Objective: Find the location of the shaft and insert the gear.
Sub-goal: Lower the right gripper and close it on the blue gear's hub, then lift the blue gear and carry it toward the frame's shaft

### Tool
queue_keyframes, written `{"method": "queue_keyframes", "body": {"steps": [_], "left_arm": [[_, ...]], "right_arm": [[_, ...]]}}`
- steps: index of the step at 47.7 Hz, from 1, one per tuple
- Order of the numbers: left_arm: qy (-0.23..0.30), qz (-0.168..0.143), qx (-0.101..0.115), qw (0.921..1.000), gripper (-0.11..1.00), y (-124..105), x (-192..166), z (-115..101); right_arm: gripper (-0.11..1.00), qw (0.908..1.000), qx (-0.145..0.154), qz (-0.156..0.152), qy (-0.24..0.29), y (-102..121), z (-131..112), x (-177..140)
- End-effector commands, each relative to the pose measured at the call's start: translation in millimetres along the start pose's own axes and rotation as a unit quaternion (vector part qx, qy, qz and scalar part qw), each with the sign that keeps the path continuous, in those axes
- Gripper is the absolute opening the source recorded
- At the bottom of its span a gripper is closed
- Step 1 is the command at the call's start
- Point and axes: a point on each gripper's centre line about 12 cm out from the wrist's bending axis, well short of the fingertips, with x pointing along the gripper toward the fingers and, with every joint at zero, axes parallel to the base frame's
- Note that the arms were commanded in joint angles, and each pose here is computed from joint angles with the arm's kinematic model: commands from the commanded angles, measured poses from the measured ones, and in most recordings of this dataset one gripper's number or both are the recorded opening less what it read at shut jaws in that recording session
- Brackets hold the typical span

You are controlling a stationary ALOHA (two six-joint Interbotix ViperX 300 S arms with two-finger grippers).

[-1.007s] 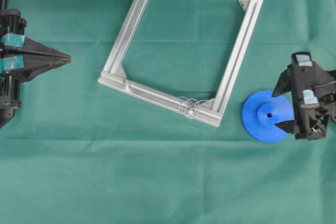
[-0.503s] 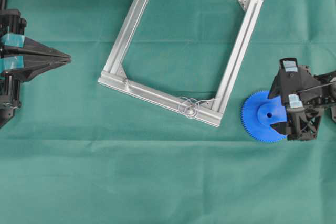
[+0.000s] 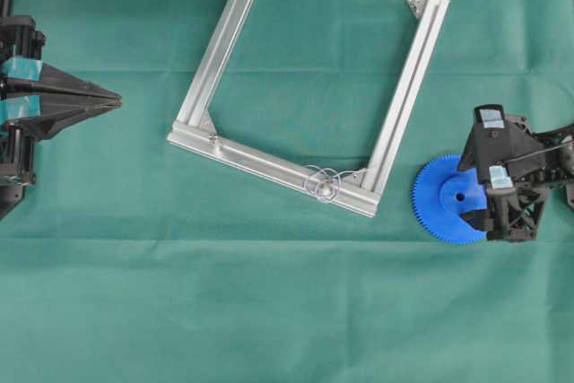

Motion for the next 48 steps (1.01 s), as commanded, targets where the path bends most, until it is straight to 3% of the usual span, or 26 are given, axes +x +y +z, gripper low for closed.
{"method": "queue_keyframes", "body": {"steps": [1, 39, 43, 48], "left_arm": [[-0.014, 0.001, -0.002, 0.9999, 0.01, 0.2, 1.8, 10.7], [-0.015, 0.001, -0.003, 0.9999, 0.01, 0.2, 1.9, 11.4], [-0.015, 0.001, -0.003, 0.9999, 0.01, 0.2, 1.9, 11.4], [-0.015, 0.001, -0.003, 0.9999, 0.01, 0.2, 1.9, 11.4]], "right_arm": [[0.92, 0.9999, -0.001, 0.005, -0.011, 2.5, 3.4, 0.1], [0.90, 1.0000, 0.000, 0.000, 0.000, 0.9, 0.0, 8.3], [0.85, 1.0000, 0.000, 0.000, 0.001, 1.0, 0.2, 8.1], [0.70, 1.0000, -0.001, -0.001, 0.002, 0.7, -0.5, 8.3]]}}
